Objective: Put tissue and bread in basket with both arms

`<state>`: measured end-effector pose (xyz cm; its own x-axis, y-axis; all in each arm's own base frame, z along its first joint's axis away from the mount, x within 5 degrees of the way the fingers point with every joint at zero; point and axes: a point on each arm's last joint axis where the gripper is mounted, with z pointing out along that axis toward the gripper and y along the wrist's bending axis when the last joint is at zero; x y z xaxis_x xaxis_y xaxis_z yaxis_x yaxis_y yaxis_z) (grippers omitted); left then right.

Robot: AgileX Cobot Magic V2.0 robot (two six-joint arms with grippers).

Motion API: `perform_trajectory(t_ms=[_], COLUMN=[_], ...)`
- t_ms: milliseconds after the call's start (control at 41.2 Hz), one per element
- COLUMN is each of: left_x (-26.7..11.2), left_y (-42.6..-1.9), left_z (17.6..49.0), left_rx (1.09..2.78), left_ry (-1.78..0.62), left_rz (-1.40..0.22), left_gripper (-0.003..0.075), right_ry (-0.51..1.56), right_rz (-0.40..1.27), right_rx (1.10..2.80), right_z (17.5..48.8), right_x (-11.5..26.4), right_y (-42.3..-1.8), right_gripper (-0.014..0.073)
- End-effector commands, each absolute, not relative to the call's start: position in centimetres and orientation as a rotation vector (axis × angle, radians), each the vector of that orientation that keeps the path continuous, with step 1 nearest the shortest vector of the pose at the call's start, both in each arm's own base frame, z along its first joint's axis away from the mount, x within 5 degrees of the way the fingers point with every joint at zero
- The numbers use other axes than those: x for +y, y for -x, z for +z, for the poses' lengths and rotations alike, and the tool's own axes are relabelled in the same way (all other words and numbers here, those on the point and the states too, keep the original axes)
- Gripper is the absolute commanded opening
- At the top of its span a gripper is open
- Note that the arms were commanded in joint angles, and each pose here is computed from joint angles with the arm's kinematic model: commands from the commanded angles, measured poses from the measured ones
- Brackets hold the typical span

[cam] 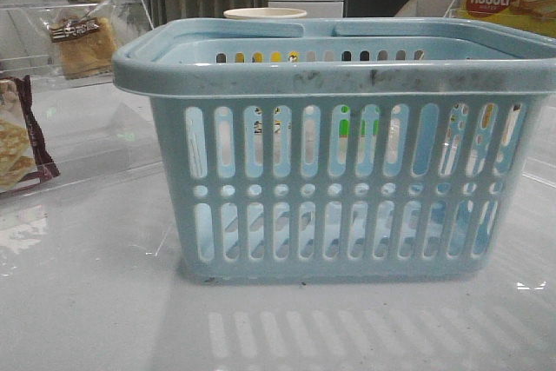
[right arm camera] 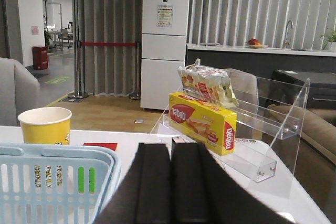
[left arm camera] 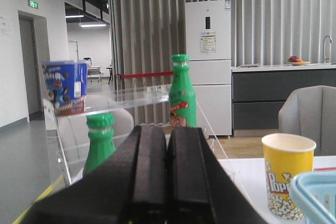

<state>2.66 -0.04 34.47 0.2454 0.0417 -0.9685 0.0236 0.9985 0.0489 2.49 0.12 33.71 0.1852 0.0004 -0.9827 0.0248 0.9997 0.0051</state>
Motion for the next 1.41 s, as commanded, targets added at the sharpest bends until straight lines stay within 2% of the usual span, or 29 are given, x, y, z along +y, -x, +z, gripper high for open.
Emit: perform_trajectory(t_ms=[0, 97, 218, 534, 825, 898, 946, 1043, 1092, 1140, 1286, 1383], left_x=[-0.1, -0.1, -0.1, -0.3, -0.3, -0.3, -0.3, -0.3, -0.3, -0.3, -0.4, -1.0], left_y=[-3.0, -4.0, -5.7, -8.8, -9.6, -9.6, -9.6, -9.6, -9.6, -9.6, -9.7, -9.6], left_z=[38.5, 40.0, 40.4, 37.0, 35.1, 35.0, 35.0, 35.0, 35.0, 35.0, 35.1, 35.2], left_rx=[1.334, 1.45, 1.583, 1.845, 1.919, 1.922, 1.922, 1.92, 1.92, 1.92, 1.909, 1.897], left_ry=[-0.049, -0.05, -0.052, -0.059, -0.062, -0.062, -0.062, -0.062, -0.062, -0.062, -0.063, -0.091], left_rz=[-0.01, -0.007, -0.004, -0.001, -0.001, -0.001, -0.001, -0.001, -0.001, -0.001, -0.006, -0.077], left_gripper=[0.0097, 0.0097, 0.0097, 0.0097, 0.0103, 0.0149, 0.0227, 0.0452, 0.0542, 0.0594, 0.0599, 0.0599], right_ry=[-0.013, -0.006, -0.001, 0.0, -0.003, -0.002, -0.002, -0.003, -0.003, -0.003, -0.003, -0.011], right_rz=[-0.024, -0.019, -0.012, 0.008, 0.016, 0.018, 0.018, 0.018, 0.018, 0.018, 0.018, -0.003], right_rx=[1.373, 1.44, 1.558, 1.893, 2.032, 2.049, 2.053, 2.054, 2.056, 2.058, 2.052, 2.033], right_z=[37.7, 39.8, 40.3, 36.3, 33.6, 33.4, 33.4, 33.4, 33.3, 33.3, 33.4, 33.5], right_x=[0.1, 0.2, 0.2, 0.1, 0.0, 0.0, 0.0, 0.0, 0.0, 0.0, 0.0, -0.2], right_y=[-2.6, -3.0, -4.3, -8.3, -9.6, -9.6, -9.7, -9.7, -9.8, -9.8, -9.8, -10.1], right_gripper=[0.0066, 0.0066, 0.0066, 0.0066, 0.0081, 0.0137, 0.023, 0.0431, 0.0499, 0.0551, 0.0573, 0.0573])
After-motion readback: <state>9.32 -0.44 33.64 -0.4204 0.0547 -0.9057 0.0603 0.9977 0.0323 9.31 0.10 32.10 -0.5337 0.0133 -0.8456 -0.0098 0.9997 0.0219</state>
